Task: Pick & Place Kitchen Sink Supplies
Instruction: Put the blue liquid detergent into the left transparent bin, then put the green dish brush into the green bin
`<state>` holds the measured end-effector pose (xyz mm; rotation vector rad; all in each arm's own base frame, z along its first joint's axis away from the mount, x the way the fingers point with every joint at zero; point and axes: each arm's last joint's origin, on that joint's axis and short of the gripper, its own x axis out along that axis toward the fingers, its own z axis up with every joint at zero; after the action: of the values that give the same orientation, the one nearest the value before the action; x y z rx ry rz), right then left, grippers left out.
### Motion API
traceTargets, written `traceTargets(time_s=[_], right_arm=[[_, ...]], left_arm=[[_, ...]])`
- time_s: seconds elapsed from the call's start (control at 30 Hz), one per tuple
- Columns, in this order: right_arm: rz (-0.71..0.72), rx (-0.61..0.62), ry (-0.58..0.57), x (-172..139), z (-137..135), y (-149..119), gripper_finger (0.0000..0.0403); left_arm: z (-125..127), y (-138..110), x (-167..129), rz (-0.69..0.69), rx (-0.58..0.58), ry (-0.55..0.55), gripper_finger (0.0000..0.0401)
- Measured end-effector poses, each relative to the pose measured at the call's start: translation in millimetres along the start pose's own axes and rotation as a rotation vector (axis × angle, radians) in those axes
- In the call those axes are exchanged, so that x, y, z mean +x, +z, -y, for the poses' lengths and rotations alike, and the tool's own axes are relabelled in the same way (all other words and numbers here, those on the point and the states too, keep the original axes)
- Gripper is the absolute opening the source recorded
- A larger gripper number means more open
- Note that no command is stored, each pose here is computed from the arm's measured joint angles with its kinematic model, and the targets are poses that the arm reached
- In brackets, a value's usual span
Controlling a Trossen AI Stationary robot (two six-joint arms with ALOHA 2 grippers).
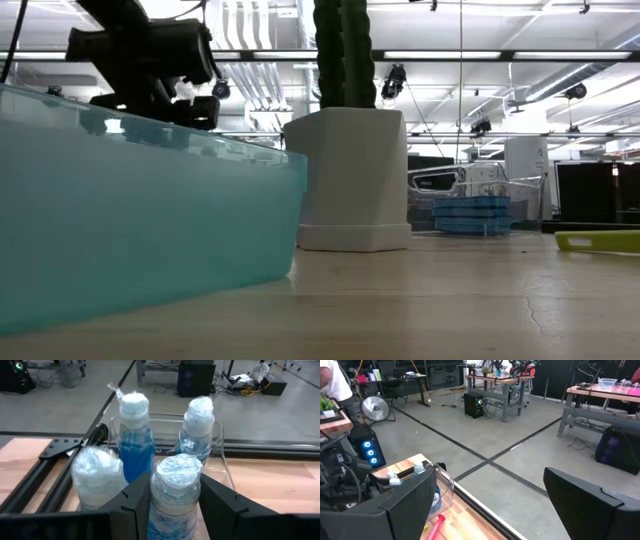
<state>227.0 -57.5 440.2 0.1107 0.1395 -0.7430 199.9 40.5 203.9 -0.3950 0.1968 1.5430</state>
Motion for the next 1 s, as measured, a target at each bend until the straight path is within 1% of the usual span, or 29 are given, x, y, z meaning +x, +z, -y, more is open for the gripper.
traceTargets(time_s=[0.13,0.33,0.53,0.63,0.8,0.9,1.0], right_arm=[[0.000,0.003,0.000,0,0,0,0.0366],[0.000,0.003,0.000,0,0,0,0.0366],[0.000,-0.016,0.000,0,0,0,0.0366],[0.000,-0.030,0.000,0,0,0,0.0366],[-0.016,-0.037,0.004,-1,0,-2,0.0366],[-0.076,-0.049,0.010,-4,2,-7,0.0366],[-0.144,-0.003,0.046,-10,5,-10,0.0366]], left_arm=[[-2,-6,2,0.002,-0.018,-0.007,0.0147],[1,-5,2,-0.005,-0.045,-0.022,0.0147],[6,0,0,-0.013,0.005,-0.035,0.0162],[8,3,-1,-0.012,0.012,-0.040,0.0171],[17,18,-8,-0.009,0.039,-0.070,0.0178],[21,32,-13,-0.001,0.055,-0.095,0.0178],[25,50,-20,0.013,0.081,-0.121,0.0179]])
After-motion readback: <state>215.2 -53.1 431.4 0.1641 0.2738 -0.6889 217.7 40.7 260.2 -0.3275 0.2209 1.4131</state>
